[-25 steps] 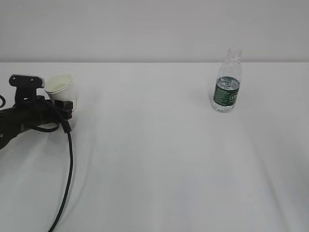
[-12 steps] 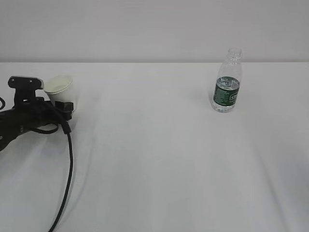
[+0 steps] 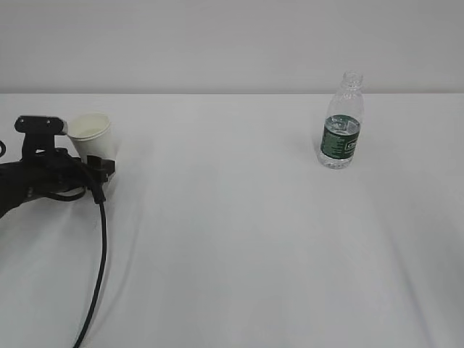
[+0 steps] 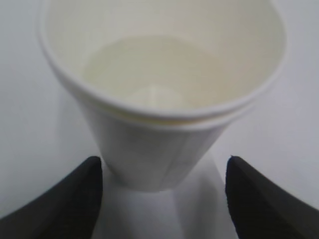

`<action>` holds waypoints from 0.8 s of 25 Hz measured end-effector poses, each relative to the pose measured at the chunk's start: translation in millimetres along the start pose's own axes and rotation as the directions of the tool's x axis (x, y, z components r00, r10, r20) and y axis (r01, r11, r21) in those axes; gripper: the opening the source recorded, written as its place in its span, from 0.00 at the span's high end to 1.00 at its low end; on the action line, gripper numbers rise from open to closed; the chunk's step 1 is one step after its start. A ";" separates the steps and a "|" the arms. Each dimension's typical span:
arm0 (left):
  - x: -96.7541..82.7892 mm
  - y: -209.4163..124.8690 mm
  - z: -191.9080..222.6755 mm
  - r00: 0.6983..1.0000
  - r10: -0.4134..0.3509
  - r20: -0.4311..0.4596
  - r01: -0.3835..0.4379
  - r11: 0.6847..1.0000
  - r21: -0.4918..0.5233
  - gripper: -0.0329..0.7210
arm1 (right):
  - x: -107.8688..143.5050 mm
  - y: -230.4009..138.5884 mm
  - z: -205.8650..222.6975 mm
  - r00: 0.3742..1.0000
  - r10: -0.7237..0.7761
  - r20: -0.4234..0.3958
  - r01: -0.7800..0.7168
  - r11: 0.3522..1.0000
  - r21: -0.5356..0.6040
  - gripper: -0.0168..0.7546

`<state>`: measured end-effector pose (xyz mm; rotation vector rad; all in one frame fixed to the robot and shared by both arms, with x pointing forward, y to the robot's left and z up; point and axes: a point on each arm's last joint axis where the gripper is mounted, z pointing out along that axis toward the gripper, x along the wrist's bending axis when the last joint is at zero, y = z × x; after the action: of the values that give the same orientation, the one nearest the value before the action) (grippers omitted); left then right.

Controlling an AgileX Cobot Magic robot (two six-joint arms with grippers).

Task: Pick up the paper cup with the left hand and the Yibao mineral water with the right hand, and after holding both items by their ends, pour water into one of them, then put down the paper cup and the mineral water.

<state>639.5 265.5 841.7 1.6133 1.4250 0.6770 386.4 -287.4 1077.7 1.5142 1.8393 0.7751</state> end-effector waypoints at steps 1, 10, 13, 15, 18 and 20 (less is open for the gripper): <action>-0.2 1.5 -1.3 1.000 0.006 -0.002 -0.006 1.000 0.011 0.22 | 0.0 0.0 0.0 1.000 0.000 0.000 0.000 1.000 0.000 0.24; -1.3 18.3 -17.0 0.999 0.042 -0.033 -0.039 0.996 0.081 0.21 | 0.0 0.0 0.0 1.000 0.000 0.000 0.000 1.000 0.000 0.24; -3.0 29.6 -25.9 0.998 0.052 -0.039 -0.050 0.996 0.068 0.21 | 0.0 0.0 0.0 1.000 0.000 0.000 0.000 1.000 0.000 0.24; -3.7 36.0 -31.3 0.997 0.059 -0.047 -0.056 0.996 0.068 0.21 | 0.3 0.0 0.0 1.000 0.005 -0.004 -0.005 1.000 0.000 0.24; -4.6 41.9 -38.8 0.996 0.068 -0.057 -0.064 0.995 0.076 0.21 | 0.9 -0.1 0.0 1.000 0.012 -0.010 -0.012 1.000 0.001 0.24; -5.2 45.0 -45.0 0.995 0.071 -0.065 -0.065 0.994 0.083 0.21 | 1.4 0.0 0.0 1.000 0.018 -0.015 -0.018 1.000 0.001 0.24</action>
<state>623.4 272.2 903.1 1.7228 1.4679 0.7278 386.1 -286.1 1077.6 1.5315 1.8393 0.7964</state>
